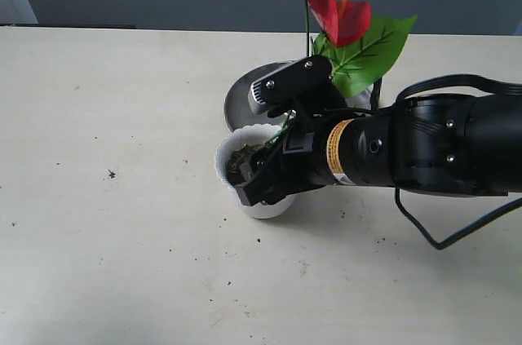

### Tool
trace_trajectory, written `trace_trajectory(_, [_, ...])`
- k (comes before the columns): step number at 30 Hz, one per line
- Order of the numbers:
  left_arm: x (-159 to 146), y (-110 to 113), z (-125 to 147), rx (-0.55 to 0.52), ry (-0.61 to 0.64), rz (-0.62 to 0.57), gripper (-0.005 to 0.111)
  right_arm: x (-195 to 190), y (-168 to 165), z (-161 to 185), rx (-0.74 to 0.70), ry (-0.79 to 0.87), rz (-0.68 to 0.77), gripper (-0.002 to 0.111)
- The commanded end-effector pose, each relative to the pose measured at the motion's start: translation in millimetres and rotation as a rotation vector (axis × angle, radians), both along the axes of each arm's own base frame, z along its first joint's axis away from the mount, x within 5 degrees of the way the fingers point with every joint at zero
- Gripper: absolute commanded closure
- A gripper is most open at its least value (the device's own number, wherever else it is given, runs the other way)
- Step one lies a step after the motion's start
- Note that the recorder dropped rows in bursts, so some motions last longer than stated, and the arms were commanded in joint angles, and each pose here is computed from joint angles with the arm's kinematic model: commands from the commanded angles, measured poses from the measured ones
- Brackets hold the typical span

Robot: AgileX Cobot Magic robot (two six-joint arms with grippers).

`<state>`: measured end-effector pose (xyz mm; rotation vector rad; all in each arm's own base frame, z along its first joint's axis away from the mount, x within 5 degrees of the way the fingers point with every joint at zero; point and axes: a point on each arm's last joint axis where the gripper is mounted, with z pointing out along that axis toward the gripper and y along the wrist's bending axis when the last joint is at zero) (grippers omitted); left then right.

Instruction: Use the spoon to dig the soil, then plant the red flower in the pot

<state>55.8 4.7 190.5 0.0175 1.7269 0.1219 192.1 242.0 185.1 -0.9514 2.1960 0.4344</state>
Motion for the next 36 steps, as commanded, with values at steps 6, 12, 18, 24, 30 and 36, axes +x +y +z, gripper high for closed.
trace_trajectory(6, [-0.4, -0.6, 1.7, -0.011, -0.011, -0.007, 0.106, -5.8, 7.5, 7.9, 0.105, -0.005, 0.086, 0.042])
trace_trajectory(12, [-0.4, -0.6, 1.7, -0.011, -0.011, -0.007, 0.106, -5.1, 7.2, 8.0, 0.122, 0.014, 0.060, 0.042])
trace_trajectory(18, [-0.4, -0.6, 1.7, -0.011, -0.011, -0.007, 0.106, -5.3, 7.5, 8.2, 0.121, 0.009, 0.069, 0.035])
trace_trajectory(24, [-0.4, -0.6, 1.7, -0.011, -0.011, -0.007, 0.106, -3.7, 3.7, 7.4, 0.066, -0.019, 0.067, 0.004])
trace_trajectory(30, [-0.4, -0.6, 1.7, -0.011, -0.011, -0.007, 0.106, -3.7, 3.6, 7.3, 0.064, -0.019, 0.066, 0.004])
trace_trajectory(36, [-0.4, -0.6, 1.7, -0.011, -0.011, -0.007, 0.106, -4.7, 3.0, 11.1, 0.074, -0.025, 0.063, 0.004])
